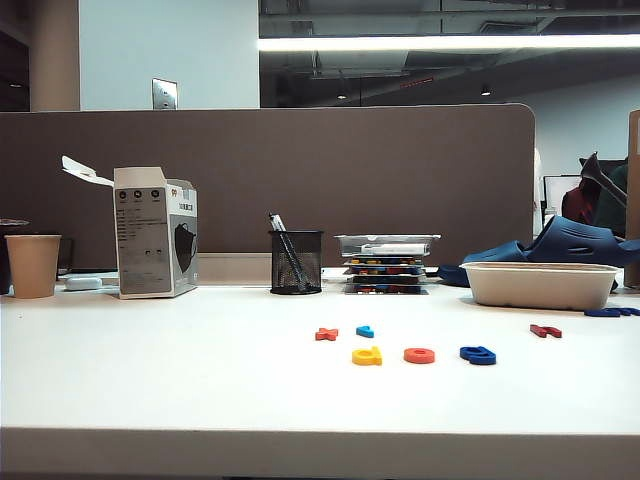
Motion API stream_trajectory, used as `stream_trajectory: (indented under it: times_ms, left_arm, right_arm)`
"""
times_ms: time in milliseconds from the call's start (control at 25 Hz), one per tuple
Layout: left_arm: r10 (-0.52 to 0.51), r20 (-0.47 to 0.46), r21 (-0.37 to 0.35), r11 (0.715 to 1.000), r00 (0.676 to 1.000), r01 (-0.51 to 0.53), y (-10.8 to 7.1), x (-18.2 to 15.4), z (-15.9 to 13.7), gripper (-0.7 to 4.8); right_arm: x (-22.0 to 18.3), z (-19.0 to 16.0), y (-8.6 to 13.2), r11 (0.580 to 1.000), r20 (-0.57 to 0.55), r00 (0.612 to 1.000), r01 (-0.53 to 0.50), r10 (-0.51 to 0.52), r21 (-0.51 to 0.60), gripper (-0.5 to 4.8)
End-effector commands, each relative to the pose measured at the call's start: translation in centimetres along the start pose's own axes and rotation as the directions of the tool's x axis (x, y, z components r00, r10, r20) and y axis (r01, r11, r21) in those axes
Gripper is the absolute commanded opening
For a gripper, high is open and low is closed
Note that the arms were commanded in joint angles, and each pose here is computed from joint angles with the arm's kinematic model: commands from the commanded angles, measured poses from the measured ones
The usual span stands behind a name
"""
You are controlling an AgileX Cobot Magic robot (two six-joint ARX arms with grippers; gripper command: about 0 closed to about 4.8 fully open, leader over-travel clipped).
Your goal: Select the appropriate letters from the row of letter magnets placed on the table to arrange into the word "dog".
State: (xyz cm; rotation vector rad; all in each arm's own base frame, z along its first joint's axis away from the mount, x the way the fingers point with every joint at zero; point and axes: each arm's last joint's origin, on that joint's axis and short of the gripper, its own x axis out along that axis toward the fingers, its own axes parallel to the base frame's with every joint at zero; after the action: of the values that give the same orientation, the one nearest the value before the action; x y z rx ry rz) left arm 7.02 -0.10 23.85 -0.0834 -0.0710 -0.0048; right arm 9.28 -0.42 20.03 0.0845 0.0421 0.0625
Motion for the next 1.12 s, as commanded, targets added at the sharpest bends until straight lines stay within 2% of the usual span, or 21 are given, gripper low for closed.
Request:
stream_trajectory:
  times_ms: [40,240,519,679,799,1118]
  left_arm:
    - [-0.012,0.06,-0.005,1.0,0.998,0.013,0.0,0.5,-0.5,-0.05]
    - [-0.009,0.017,-0.004,1.0,1.0,0.009,0.2,1.4,-3.2,-0.05]
    - [-0.007,0.003,0.003,1.0,1.0,0.007,0.4,1.9,-5.2,-0.05]
    - [-0.007,-0.004,0.002,1.0,1.0,0.007,0.4,2.1,-6.0,-0.05]
    - [-0.012,-0.013,-0.027,1.0,1.0,0.012,0.4,2.1,-6.1,-0.05]
    - [-0.017,-0.014,-0.027,1.0,1.0,0.017,0.4,2.1,-6.2,-0.05]
  right_arm:
    - [0.3,-0.5,-0.1,1.0,0.03,1.0,-0.001,0.001,-0.011,-0.06]
    - [0.8,-2.5,-0.3,1.0,0.038,0.999,-0.001,0.002,-0.012,-0.06]
    - [1.0,-3.4,-0.4,0.999,0.034,0.999,0.001,0.0,-0.037,-0.06]
    - [1.0,-3.6,-0.5,0.998,0.026,1.0,0.006,-0.004,-0.062,-0.06]
    - [1.0,-3.7,-0.5,0.998,0.021,1.0,0.006,-0.004,-0.061,-0.05]
    - [1.0,-3.7,-0.5,0.998,0.02,1.0,0.005,-0.004,-0.061,-0.05]
